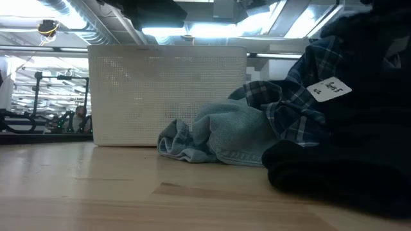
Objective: Sort clothes
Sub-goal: Put the black pants into the white bin, then move the blue patterned pants to the top right of the table
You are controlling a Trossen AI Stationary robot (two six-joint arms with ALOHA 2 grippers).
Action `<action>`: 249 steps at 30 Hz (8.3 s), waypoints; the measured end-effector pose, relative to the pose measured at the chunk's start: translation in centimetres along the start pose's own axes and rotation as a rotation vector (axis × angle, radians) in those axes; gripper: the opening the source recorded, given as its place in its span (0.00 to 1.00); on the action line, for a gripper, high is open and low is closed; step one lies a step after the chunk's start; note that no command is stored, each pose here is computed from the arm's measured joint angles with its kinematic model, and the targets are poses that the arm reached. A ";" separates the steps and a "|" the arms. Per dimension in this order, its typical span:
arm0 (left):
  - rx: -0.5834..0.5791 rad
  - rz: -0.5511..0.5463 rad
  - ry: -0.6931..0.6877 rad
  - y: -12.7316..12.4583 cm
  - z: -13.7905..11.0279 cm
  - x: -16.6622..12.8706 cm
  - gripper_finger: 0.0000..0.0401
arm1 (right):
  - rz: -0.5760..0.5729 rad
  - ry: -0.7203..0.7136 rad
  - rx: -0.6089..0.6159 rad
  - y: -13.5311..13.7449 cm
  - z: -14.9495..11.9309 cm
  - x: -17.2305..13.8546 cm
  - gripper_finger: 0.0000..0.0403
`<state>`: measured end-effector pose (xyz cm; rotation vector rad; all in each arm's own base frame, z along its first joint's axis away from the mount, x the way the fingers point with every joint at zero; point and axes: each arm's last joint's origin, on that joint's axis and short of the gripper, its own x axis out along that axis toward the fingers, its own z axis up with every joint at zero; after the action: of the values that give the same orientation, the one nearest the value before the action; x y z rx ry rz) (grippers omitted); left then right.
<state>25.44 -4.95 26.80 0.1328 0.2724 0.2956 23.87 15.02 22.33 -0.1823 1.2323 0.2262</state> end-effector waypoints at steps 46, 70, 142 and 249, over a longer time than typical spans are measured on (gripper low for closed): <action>0.003 0.000 0.000 0.0 0.0 0.0 0.45 | -0.196 0.148 -0.302 1.6 2.4 3.9 0.09; 0.003 0.000 0.000 0.0 0.0 0.0 0.45 | -0.495 -0.053 -0.534 0.6 9.7 -11.0 0.04; 0.050 -0.001 0.010 0.0 -0.1 0.0 0.45 | -0.544 -0.185 -0.344 -18.5 11.1 -20.1 0.63; 0.018 0.001 0.020 0.0 -0.2 0.0 0.45 | -1.179 -0.025 -0.194 -8.9 0.0 -22.8 0.03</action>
<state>25.38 -4.89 26.60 0.1483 0.2947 0.2956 19.08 4.84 44.07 -1.0208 0.9037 -0.6763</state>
